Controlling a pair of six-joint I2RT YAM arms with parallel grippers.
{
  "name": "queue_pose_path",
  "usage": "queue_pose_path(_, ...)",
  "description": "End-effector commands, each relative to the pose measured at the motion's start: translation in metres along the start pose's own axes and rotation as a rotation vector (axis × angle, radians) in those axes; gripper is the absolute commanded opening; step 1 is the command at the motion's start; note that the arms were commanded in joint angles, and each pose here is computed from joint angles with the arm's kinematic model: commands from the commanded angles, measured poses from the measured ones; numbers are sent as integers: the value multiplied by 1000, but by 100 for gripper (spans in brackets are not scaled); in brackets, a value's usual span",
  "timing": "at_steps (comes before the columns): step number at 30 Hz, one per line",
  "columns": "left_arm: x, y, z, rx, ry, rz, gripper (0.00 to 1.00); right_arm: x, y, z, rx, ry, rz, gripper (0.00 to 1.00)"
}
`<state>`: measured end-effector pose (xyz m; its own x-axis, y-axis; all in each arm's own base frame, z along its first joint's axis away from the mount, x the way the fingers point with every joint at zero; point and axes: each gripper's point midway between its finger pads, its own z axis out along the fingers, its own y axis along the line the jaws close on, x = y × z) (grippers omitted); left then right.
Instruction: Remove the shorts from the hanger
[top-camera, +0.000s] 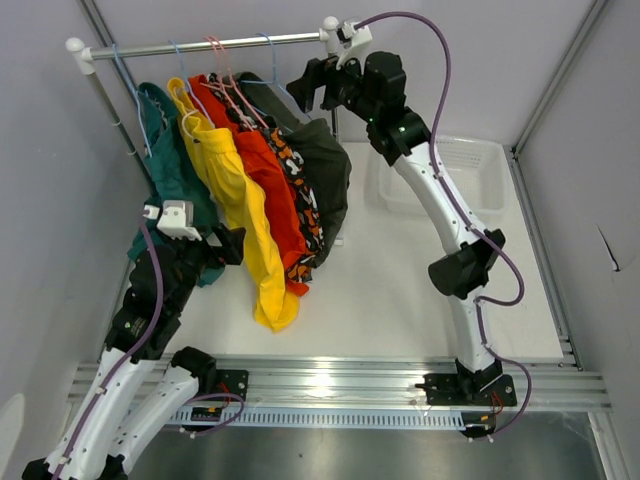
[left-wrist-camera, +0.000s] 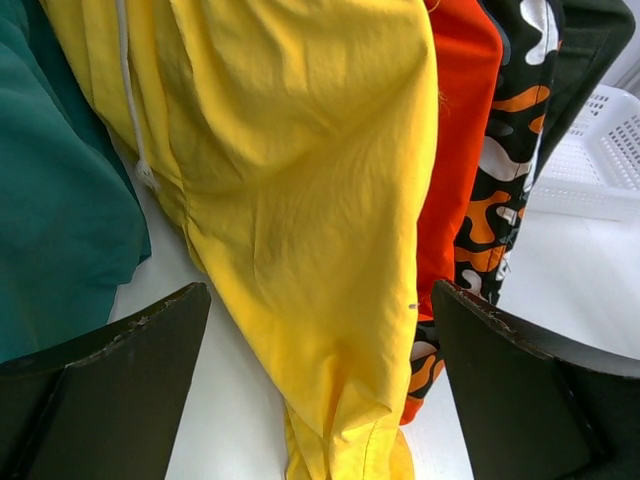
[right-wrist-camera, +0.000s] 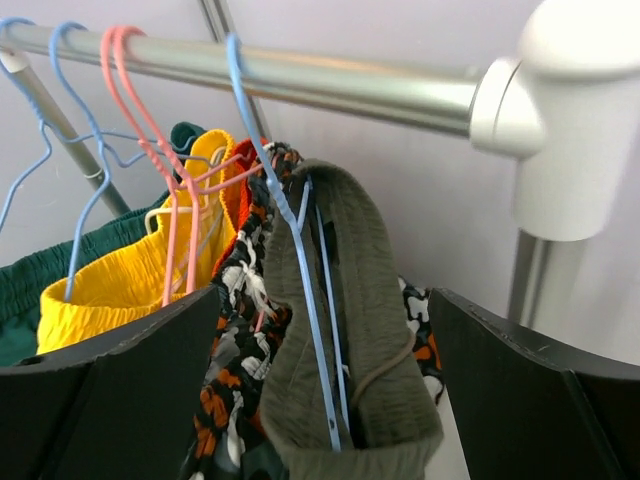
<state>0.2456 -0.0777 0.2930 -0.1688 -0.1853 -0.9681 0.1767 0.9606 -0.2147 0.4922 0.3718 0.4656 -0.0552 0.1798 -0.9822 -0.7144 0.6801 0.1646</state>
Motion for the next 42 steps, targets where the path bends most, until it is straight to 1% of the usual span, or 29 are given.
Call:
queue_pose_path(1, -8, 2, -1, -14, -37, 25, 99, -19, 13, 12, -60, -103, 24, 93)
queue_pose_path(4, -10, 1, -3, -7, -47, 29, 99, -19, 20, 11, -63, -96, 23, 92)
queue_pose_path(6, -13, -6, -4, 32, -55, 26, 96, -23, 20, 4, -40, -94, -1, 91)
queue_pose_path(7, -22, -22, -6, 112, -68, 25, 94, -3, 16, 5, -18, -55, 4, 91)
queue_pose_path(9, -30, -38, -6, 189, -73, 27, 94, -49, 18, -27, 32, -165, -38, 93)
queue_pose_path(10, -40, -45, -3, 211, -74, 22, 94, -51, 17, -37, 49, -179, -46, 95)
queue_pose_path(11, -53, -57, -5, 264, -85, 21, 95, -18, 7, -43, 82, -117, -45, 96)
queue_pose_path(12, -71, -65, -7, 288, -105, 21, 95, -56, 13, -73, 104, -200, -76, 99)
queue_pose_path(13, -69, -71, 6, 300, -68, 20, 95, -62, 13, -85, 117, -221, -90, 99)
queue_pose_path(14, -85, -81, 6, 337, -83, 16, 96, -44, 6, -93, 142, -180, -93, 99)
queue_pose_path(15, -106, -88, 5, 352, -115, 11, 96, -62, 9, -116, 162, -208, -101, 99)
queue_pose_path(17, -116, -100, 22, 371, -96, -10, 96, -61, 3, -137, 210, -195, -107, 99)
queue_pose_path(18, -151, -109, 15, 400, -164, -13, 97, -59, 4, -155, 223, -182, -105, 99)
queue_pose_path(20, -168, -122, 35, 417, -159, -23, 98, -54, -1, -175, 263, -170, -97, 99)
queue_pose_path(21, -185, -130, 36, 441, -181, -28, 98, -27, -6, -183, 285, -110, -84, 99)
queue_pose_path(22, -185, -134, 47, 445, -167, -34, 97, -39, -2, -205, 295, -144, -65, 99)
queue_pose_path(23, -188, -140, 69, 441, -148, -42, 97, -35, -4, -216, 319, -144, -53, 99)
queue_pose_path(24, -198, -143, 77, 439, -164, -64, 97, -8, -10, -224, 339, -104, -38, 99)
queue_pose_path(25, -202, -146, 87, 433, -166, -77, 96, -18, -3, -246, 336, -151, -2, 99)
queue_pose_path(27, -189, -152, 124, 426, -131, -111, 95, -4, 0, -264, 333, -152, 29, 99)
queue_pose_path(29, -193, -156, 143, 414, -139, -136, 95, 20, 5, -286, 324, -135, 86, 99)
queue_pose_path(30, -174, -156, 169, 389, -89, -148, 95, 27, 7, -293, 319, -128, 108, 99)
queue_pose_path(31, -192, -157, 173, 375, -126, -159, 95, 40, 8, -304, 318, -116, 128, 99)
queue_pose_path(33, -199, -158, 188, 353, -131, -179, 95, 57, 11, -314, 315, -92, 175, 99)
queue_pose_path(34, -192, -158, 206, 331, -107, -183, 95, 65, 12, -323, 315, -87, 183, 99)
queue_pose_path(35, -202, -159, 210, 321, -125, -194, 95, 72, 11, -327, 320, -70, 190, 99)
queue_pose_path(37, -186, -156, 235, 270, -78, -212, 94, 78, 11, -333, 327, -59, 186, 99)
queue_pose_path(38, -203, -153, 233, 240, -110, -223, 94, 78, 10, -338, 337, -63, 181, 99)
queue_pose_path(42, -194, -143, 251, 158, -88, -241, 93, 80, 6, -346, 361, -39, 146, 99)
